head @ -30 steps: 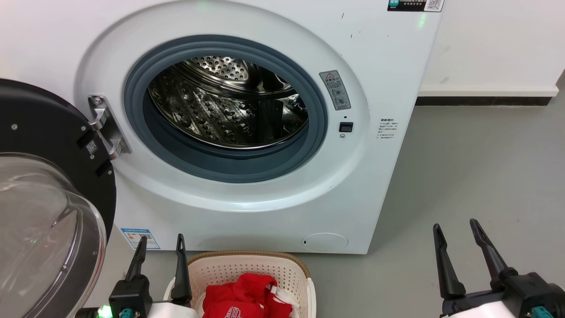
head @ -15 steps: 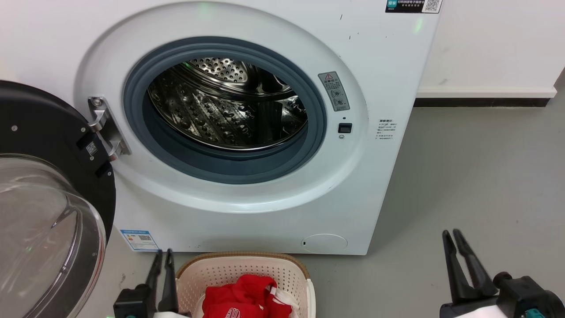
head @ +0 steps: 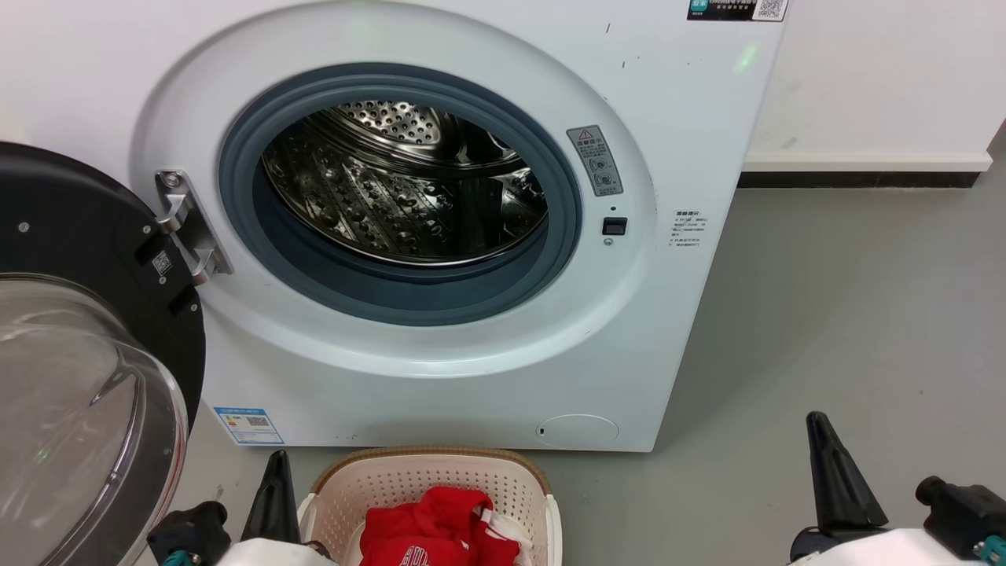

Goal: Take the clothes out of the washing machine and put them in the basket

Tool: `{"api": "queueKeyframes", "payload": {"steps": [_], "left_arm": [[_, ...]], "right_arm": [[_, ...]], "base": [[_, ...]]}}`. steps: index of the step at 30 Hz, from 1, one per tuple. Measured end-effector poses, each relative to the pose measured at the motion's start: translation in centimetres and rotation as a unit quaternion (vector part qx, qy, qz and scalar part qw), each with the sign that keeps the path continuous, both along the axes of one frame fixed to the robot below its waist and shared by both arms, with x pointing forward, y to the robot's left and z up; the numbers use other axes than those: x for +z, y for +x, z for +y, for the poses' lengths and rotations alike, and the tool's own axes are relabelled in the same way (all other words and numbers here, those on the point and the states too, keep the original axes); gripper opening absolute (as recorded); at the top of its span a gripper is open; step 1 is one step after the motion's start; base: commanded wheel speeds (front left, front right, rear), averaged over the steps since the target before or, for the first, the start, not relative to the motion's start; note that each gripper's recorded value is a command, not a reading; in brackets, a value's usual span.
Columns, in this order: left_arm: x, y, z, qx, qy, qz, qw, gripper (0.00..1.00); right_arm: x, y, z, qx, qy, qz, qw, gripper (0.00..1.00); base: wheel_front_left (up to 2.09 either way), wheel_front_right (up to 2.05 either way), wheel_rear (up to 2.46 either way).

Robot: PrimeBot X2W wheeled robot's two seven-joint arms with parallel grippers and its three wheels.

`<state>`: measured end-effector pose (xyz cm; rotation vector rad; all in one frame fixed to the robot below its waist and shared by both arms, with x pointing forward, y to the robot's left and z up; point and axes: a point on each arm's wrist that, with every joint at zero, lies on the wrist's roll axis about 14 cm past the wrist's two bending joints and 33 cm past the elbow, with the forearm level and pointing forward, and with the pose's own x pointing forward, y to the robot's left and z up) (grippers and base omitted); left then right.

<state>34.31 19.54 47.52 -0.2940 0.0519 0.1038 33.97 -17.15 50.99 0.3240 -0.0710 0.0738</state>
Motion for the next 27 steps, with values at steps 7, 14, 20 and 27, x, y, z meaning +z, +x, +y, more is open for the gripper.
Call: {"api": "queueKeyframes", "payload": {"steps": [7,14,20,27], "left_arm": [[-0.2,0.3,0.2,0.008,-0.064,0.006,0.998,0.00],[-0.3,0.6,0.4,0.012,-0.123,0.009,0.992,0.00],[-0.1,1.0,0.5,0.015,-0.170,0.007,0.985,0.00],[0.1,1.5,0.5,0.016,-0.221,0.005,0.975,0.00]], "right_arm": [[-0.1,0.5,-0.4,-0.006,0.063,0.010,0.998,0.00],[-0.3,0.9,-0.8,-0.011,0.119,0.020,0.993,0.00],[-0.3,1.3,-1.1,-0.014,0.164,0.025,0.986,0.00],[-0.4,1.7,-1.4,-0.017,0.213,0.031,0.976,0.00]], "base": [[0.00,0.00,0.00],[0.00,0.00,0.00],[0.00,0.00,0.00],[0.00,0.00,0.00]]}}
